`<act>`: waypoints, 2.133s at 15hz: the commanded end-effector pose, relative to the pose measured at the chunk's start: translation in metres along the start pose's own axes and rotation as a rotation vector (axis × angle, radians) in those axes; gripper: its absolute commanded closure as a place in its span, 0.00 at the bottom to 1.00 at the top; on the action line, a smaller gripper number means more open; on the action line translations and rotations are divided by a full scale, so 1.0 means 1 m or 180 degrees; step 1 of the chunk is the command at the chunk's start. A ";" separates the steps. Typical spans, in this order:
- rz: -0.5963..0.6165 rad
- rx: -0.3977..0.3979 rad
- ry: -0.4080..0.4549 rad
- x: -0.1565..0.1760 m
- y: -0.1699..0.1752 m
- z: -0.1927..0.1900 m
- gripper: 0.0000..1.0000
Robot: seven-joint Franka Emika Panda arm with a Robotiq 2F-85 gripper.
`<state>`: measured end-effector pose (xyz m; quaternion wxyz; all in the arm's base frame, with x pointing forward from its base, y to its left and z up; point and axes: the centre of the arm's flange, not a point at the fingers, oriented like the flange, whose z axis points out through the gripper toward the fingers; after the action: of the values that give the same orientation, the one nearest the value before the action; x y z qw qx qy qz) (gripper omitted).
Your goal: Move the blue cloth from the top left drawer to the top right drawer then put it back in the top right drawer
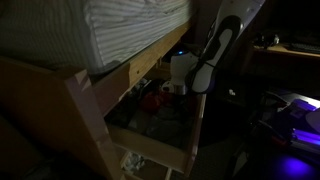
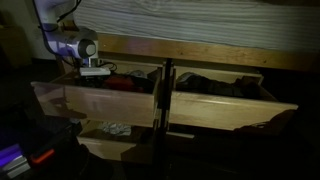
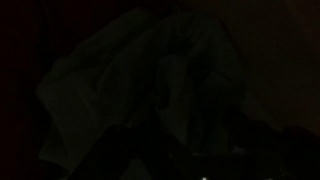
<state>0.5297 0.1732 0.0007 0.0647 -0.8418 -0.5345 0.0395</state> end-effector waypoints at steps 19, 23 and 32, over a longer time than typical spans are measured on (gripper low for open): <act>0.0118 -0.0779 0.0930 0.003 -0.003 -0.347 0.99; 0.0351 -0.1366 0.1140 -0.032 -0.014 -0.419 0.99; 0.0742 -0.2923 0.1787 -0.170 -0.022 -0.569 0.99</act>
<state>0.5439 0.0281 0.5383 -0.1238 -0.8411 -0.3727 -0.3719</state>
